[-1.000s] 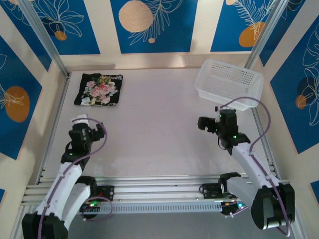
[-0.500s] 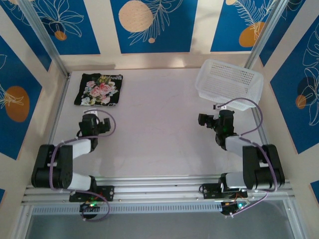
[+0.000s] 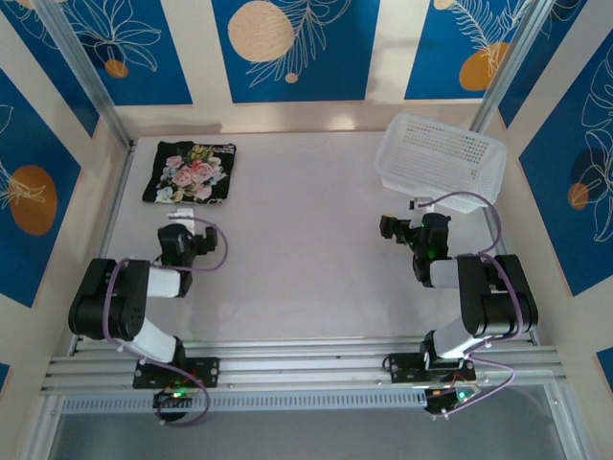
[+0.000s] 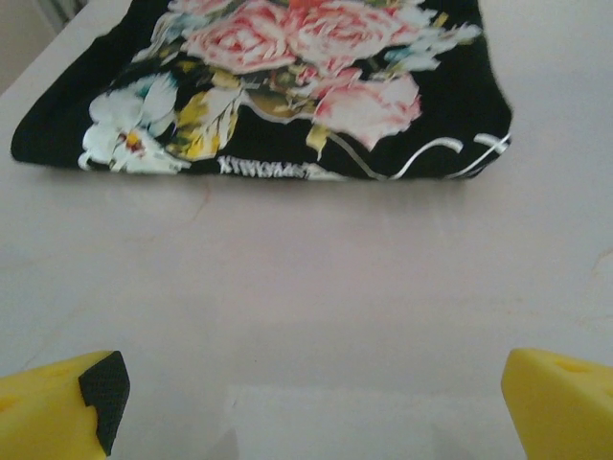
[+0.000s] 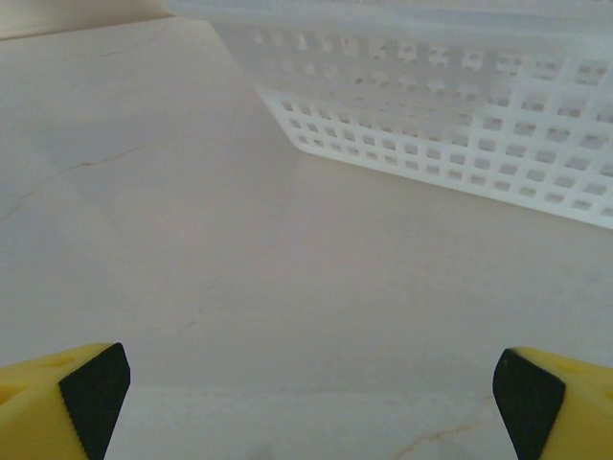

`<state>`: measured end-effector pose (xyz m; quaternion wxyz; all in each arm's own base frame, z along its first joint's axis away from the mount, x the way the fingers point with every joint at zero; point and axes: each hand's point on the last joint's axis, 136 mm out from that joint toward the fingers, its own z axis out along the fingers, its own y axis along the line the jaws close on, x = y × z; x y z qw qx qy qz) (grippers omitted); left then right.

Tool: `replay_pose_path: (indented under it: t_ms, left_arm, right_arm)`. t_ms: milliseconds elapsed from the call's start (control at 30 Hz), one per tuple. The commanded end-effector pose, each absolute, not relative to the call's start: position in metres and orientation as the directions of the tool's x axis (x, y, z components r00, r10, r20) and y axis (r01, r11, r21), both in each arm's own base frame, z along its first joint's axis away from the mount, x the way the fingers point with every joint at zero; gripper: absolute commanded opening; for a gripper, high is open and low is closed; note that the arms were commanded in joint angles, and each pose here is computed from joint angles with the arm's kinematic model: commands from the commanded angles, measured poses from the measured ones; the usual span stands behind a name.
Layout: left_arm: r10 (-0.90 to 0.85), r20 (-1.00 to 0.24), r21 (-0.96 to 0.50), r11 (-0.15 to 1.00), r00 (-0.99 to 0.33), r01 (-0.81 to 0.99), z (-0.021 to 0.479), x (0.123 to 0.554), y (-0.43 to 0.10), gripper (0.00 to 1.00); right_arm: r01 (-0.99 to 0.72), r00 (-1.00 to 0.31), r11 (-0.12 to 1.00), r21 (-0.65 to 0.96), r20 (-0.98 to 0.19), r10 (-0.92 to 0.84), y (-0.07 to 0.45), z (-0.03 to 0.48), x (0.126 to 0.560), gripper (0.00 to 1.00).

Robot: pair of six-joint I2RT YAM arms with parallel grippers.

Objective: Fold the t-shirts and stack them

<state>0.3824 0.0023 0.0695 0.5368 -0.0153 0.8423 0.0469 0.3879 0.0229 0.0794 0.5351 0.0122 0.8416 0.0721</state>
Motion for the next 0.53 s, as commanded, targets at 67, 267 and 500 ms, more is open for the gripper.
replay_pose_path:
  t_ms: [67,267,500]
  left_arm:
    - [0.051,-0.930,0.074,0.996,-0.365,-0.048,0.0881,0.3940,-0.0042,1.00]
    - [0.062,-0.930,0.084,0.995,-0.361,-0.046,0.0897,0.3936,-0.0060,1.00]
    - [0.062,-0.929,0.084,0.995,-0.364,-0.046,0.0891,0.3938,-0.0061,1.00]
  right_arm:
    - [-0.075,-0.377,0.990,0.116,-0.923,0.079,0.0223,0.0931,0.3974,0.99]
    - [-0.077,-0.372,0.991,0.112,-0.925,0.075,0.0229,0.0938,0.3963,0.99]
    - [-0.081,-0.375,0.990,0.116,-0.924,0.078,0.0232,0.0935,0.3961,0.99]
